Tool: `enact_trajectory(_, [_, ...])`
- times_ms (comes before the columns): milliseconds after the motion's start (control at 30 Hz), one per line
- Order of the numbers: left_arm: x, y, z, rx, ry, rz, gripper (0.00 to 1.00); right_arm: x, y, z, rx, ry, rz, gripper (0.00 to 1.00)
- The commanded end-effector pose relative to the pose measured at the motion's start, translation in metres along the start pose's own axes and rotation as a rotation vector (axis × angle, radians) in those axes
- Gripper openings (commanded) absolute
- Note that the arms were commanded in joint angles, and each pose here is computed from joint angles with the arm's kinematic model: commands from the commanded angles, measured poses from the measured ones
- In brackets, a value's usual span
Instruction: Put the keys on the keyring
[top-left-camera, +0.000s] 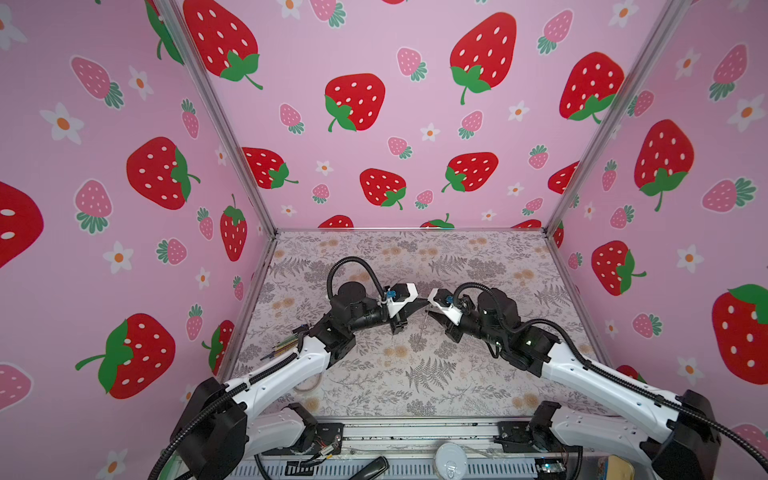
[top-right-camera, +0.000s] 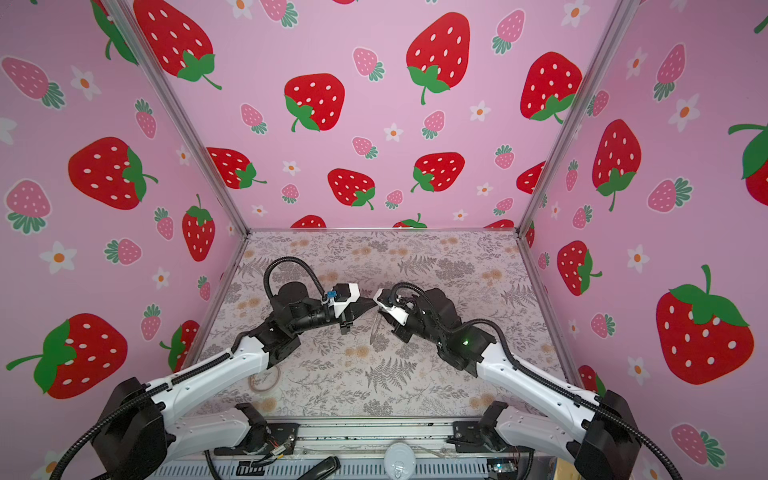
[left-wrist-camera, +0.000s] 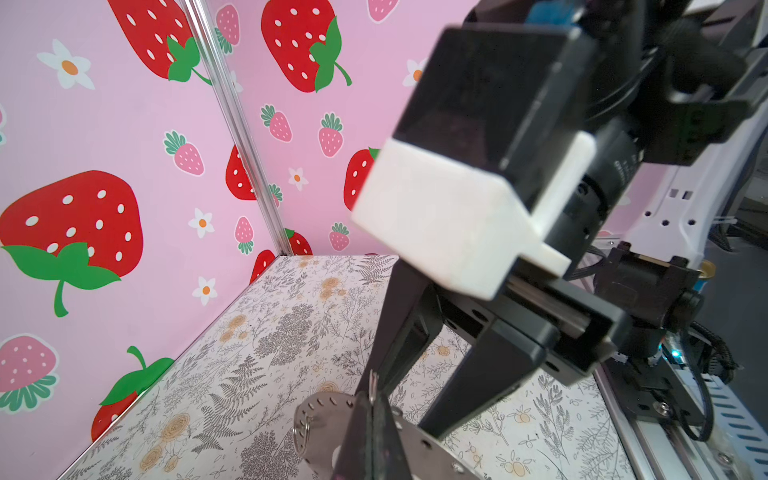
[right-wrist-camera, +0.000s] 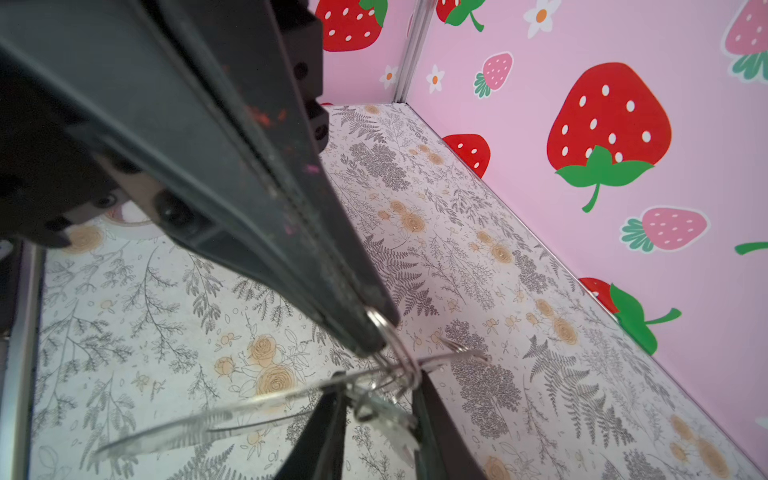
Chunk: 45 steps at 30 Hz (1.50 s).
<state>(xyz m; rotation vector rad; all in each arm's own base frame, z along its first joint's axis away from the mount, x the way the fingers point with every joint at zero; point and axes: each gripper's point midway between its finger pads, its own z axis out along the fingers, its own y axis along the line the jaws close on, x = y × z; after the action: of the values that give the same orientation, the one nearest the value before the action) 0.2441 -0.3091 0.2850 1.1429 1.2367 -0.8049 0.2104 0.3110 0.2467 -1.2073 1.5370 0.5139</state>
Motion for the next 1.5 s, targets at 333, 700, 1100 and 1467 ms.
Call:
enact_trajectory(333, [-0.019, 0.005, -0.006, -0.017, -0.061, 0.049, 0.00, 0.009, 0.005, -0.002, -0.028, -0.019, 0.025, 0.16])
enact_trajectory(700, [-0.012, 0.008, -0.006, -0.030, -0.023, 0.067, 0.00, -0.004, 0.001, -0.013, -0.016, -0.058, -0.009, 0.00])
enact_trajectory(1100, [0.000, 0.008, -0.008, -0.038, 0.051, 0.125, 0.00, -0.011, -0.017, -0.017, 0.049, 0.020, -0.003, 0.00])
enact_trajectory(1467, [0.009, 0.005, -0.005, -0.027, 0.104, 0.136, 0.00, -0.014, -0.017, -0.004, 0.013, 0.074, -0.038, 0.00])
